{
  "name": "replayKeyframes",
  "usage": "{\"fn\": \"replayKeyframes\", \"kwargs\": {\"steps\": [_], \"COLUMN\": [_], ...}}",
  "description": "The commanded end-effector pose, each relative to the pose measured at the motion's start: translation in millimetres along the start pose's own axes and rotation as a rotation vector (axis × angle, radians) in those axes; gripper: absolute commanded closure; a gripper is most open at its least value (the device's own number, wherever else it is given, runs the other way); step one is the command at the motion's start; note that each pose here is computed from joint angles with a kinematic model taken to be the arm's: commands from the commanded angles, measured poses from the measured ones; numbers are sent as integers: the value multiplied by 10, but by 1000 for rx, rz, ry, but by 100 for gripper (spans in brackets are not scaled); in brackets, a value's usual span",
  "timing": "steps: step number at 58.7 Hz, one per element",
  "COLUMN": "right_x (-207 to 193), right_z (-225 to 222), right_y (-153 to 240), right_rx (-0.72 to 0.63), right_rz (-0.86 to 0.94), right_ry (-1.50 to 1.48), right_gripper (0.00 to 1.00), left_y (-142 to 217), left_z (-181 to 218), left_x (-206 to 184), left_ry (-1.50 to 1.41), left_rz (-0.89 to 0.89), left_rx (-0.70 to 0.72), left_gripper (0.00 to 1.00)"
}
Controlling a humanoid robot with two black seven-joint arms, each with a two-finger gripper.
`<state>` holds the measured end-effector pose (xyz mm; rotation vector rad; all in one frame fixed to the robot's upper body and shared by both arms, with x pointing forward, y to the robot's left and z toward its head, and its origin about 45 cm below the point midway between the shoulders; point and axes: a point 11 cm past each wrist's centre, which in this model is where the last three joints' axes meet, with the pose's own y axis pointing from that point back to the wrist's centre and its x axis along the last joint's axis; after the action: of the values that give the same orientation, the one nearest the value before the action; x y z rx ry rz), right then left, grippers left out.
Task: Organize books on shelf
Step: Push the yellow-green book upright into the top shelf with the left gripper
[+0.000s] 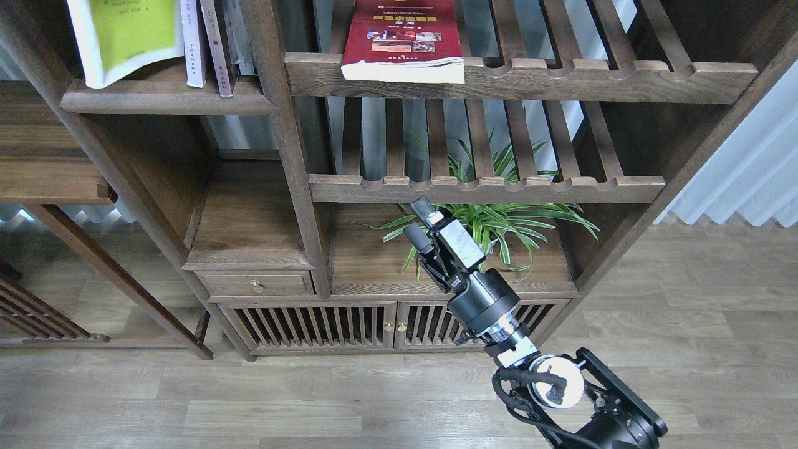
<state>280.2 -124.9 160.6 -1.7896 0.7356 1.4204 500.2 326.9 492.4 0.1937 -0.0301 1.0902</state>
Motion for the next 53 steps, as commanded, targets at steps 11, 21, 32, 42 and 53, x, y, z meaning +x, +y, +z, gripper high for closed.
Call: {"fn": "replayKeyframes", "kwargs": {"steps": [11, 21, 32, 42, 53], "right_x": [5, 6, 1, 9, 6], "right_z": [2, 6, 5, 6, 4], "right_y": [12, 12, 11, 25, 30], "right_rx": [2, 2, 3, 5, 8], "right_rz": [2, 2, 1, 3, 2], "right_ry": [-2, -4, -4, -4, -8], "right_gripper": [2, 2, 2, 2, 2], "left_y": [-53, -87, -184, -353, -302], "left_z": [-88, -285, -427, -422, -353], "left_x": [88, 175, 70, -160, -139], "left_ry": [-47, -57, -49, -24, -10], "left_rz": [53, 91, 64, 6, 4], "left_rx": [63, 126, 144, 72, 30], "left_gripper": [100, 100, 99, 76, 51]}}
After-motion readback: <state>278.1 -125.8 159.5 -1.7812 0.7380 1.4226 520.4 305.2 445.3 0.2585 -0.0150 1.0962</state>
